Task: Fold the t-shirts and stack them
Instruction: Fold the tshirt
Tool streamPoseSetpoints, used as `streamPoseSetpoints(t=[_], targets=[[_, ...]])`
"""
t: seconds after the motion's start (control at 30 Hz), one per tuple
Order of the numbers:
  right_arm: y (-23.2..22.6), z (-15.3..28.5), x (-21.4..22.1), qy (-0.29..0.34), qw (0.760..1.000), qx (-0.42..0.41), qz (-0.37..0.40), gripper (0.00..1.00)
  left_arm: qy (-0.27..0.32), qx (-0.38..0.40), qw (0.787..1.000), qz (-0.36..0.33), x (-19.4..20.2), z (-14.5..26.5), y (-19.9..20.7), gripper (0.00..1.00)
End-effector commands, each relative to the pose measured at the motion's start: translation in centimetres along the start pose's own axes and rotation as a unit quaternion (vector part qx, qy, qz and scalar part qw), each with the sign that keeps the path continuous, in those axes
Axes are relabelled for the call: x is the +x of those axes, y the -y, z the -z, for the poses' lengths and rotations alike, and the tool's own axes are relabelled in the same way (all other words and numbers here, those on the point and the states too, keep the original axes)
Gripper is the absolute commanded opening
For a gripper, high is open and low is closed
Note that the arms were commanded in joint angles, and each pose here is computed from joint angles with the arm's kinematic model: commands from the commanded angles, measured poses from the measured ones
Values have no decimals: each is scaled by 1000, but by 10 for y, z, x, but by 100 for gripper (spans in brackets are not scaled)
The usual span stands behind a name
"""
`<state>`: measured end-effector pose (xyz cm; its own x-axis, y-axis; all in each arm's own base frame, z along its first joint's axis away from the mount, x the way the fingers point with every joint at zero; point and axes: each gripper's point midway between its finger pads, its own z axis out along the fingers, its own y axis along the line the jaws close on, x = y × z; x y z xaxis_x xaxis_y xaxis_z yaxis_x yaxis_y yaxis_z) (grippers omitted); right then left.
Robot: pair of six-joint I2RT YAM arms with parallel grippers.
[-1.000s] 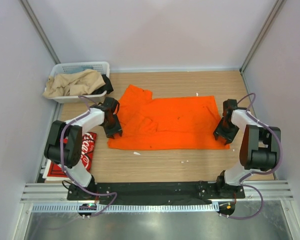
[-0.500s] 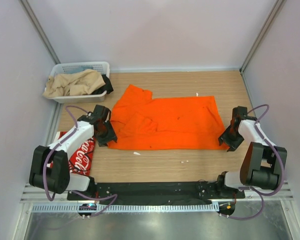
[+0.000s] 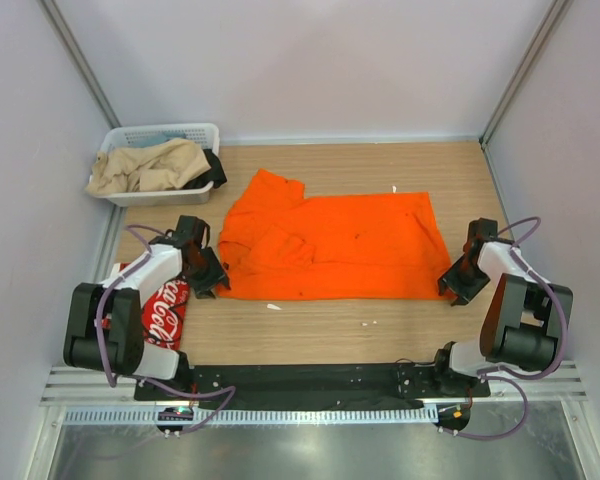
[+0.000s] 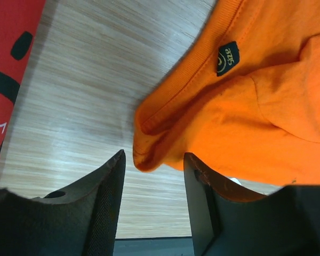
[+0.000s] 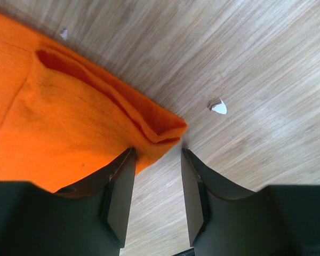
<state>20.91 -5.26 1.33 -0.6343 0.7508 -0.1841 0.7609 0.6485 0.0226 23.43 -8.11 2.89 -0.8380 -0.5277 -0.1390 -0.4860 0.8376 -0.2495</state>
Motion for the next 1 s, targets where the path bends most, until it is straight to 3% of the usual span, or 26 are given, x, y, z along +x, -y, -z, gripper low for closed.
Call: streamPoseSetpoints(t=[0.0,0.1,0.17,0.2,0.27,0.33,0.4,0.47,0.5,0.57,0.63,0.8,0.9,0.97], targets=[[2,-6,-3,4,1000,3,-11,45,-1,10,1000,3,-4,-6,2,47],[4,-10,-5,11,1000,7,-22,31,-1,-6,1000,5,-5,-14,-5,35],[10,-13,-3,6,999,27,-29,19,-2,-20,1000,8,-7,-19,-10,21],[13,-13,-3,6,999,36,-33,5,-2,-22,1000,8,-8,-21,-11,14],[24,-12,-1,9,997,65,-42,1,6,-35,999,11,-15,-23,-15,0],[30,-11,4,4,996,78,-47,1,6,-48,999,15,-19,-23,-19,0],[26,-7,6,-4,997,67,-48,4,7,-48,999,15,-19,-17,-21,0],[17,4,3,-6,998,43,-49,23,2,-42,999,16,-14,-10,-20,5],[11,9,1,-2,999,31,-36,35,5,-36,999,18,-13,-5,-18,16],[0,29,-20,38,999,16,-18,43,19,-22,999,24,-12,12,-15,47],[-16,51,-46,89,996,-3,9,48,39,-1,999,15,-16,32,-8,58],[-85,79,-88,167,981,-69,76,49,73,42,995,-54,-36,67,15,56],[-151,93,-125,213,963,-132,96,47,56,117,986,-103,-46,65,53,50],[-176,63,-133,185,969,-131,96,42,45,140,982,-121,-52,64,75,47]])
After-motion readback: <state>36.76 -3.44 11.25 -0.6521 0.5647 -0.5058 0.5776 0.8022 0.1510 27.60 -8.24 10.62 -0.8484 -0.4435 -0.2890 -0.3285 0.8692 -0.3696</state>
